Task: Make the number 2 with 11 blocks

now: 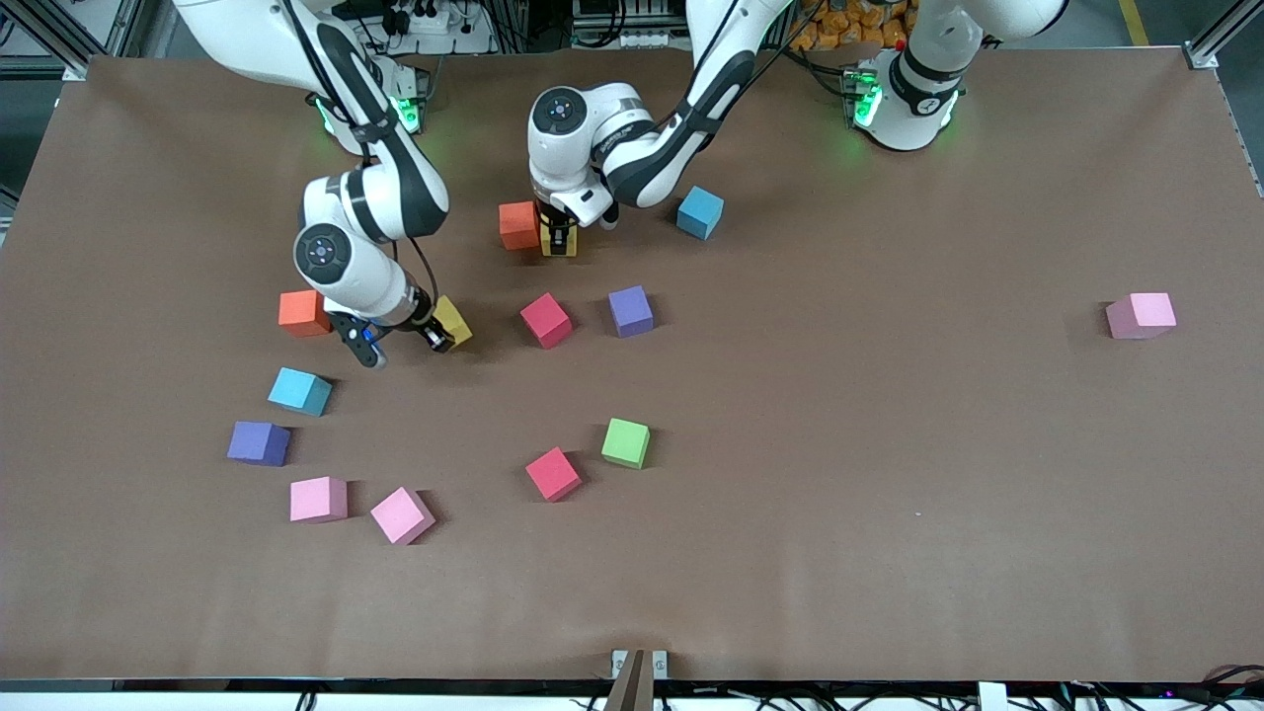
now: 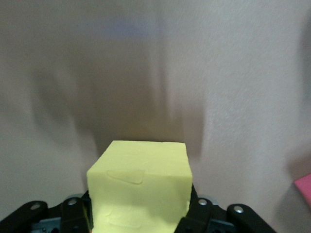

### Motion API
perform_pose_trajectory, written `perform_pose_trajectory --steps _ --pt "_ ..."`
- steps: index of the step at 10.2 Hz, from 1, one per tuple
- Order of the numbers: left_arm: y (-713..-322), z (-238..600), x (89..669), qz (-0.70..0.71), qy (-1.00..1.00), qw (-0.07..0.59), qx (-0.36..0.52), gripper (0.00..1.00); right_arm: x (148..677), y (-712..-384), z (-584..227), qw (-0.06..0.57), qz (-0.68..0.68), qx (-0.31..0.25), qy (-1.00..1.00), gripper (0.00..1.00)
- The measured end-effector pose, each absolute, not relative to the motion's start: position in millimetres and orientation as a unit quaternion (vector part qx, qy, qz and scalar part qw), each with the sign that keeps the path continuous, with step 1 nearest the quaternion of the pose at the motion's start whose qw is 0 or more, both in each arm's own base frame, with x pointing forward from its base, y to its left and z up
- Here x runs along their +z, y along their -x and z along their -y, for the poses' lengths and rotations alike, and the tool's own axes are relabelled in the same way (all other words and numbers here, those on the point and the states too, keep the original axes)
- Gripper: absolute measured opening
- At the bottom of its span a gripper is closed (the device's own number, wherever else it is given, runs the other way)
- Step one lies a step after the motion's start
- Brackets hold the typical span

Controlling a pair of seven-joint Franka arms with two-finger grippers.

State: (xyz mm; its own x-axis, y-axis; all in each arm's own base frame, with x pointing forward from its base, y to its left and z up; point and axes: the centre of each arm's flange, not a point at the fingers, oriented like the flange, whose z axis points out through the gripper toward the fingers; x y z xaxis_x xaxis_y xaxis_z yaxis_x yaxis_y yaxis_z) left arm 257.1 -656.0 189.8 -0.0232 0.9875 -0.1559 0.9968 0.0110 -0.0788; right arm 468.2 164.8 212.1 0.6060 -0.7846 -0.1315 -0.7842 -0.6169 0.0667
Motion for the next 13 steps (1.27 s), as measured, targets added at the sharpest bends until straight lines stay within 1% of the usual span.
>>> perform_pose_trajectory --steps 2,5,9,13 --pt "-251 663 189 -0.707 -0.701 0.030 -0.085 0.64 213 -449 -157 0.015 0.476 -0.091 -0.875 0.59" --pt "-250 665 189 -0.706 -0.702 0.032 -0.086 0.64 219 -430 -155 0.026 0.527 -0.101 -0.843 0.59" --pt "-252 667 189 -0.707 -0.702 0.034 -0.087 0.64 217 -387 -145 0.043 0.549 -0.116 -0.827 0.59" --pt "-254 669 189 -0.706 -0.702 0.036 -0.088 0.63 216 -366 -159 0.053 0.554 -0.118 -0.823 0.59"
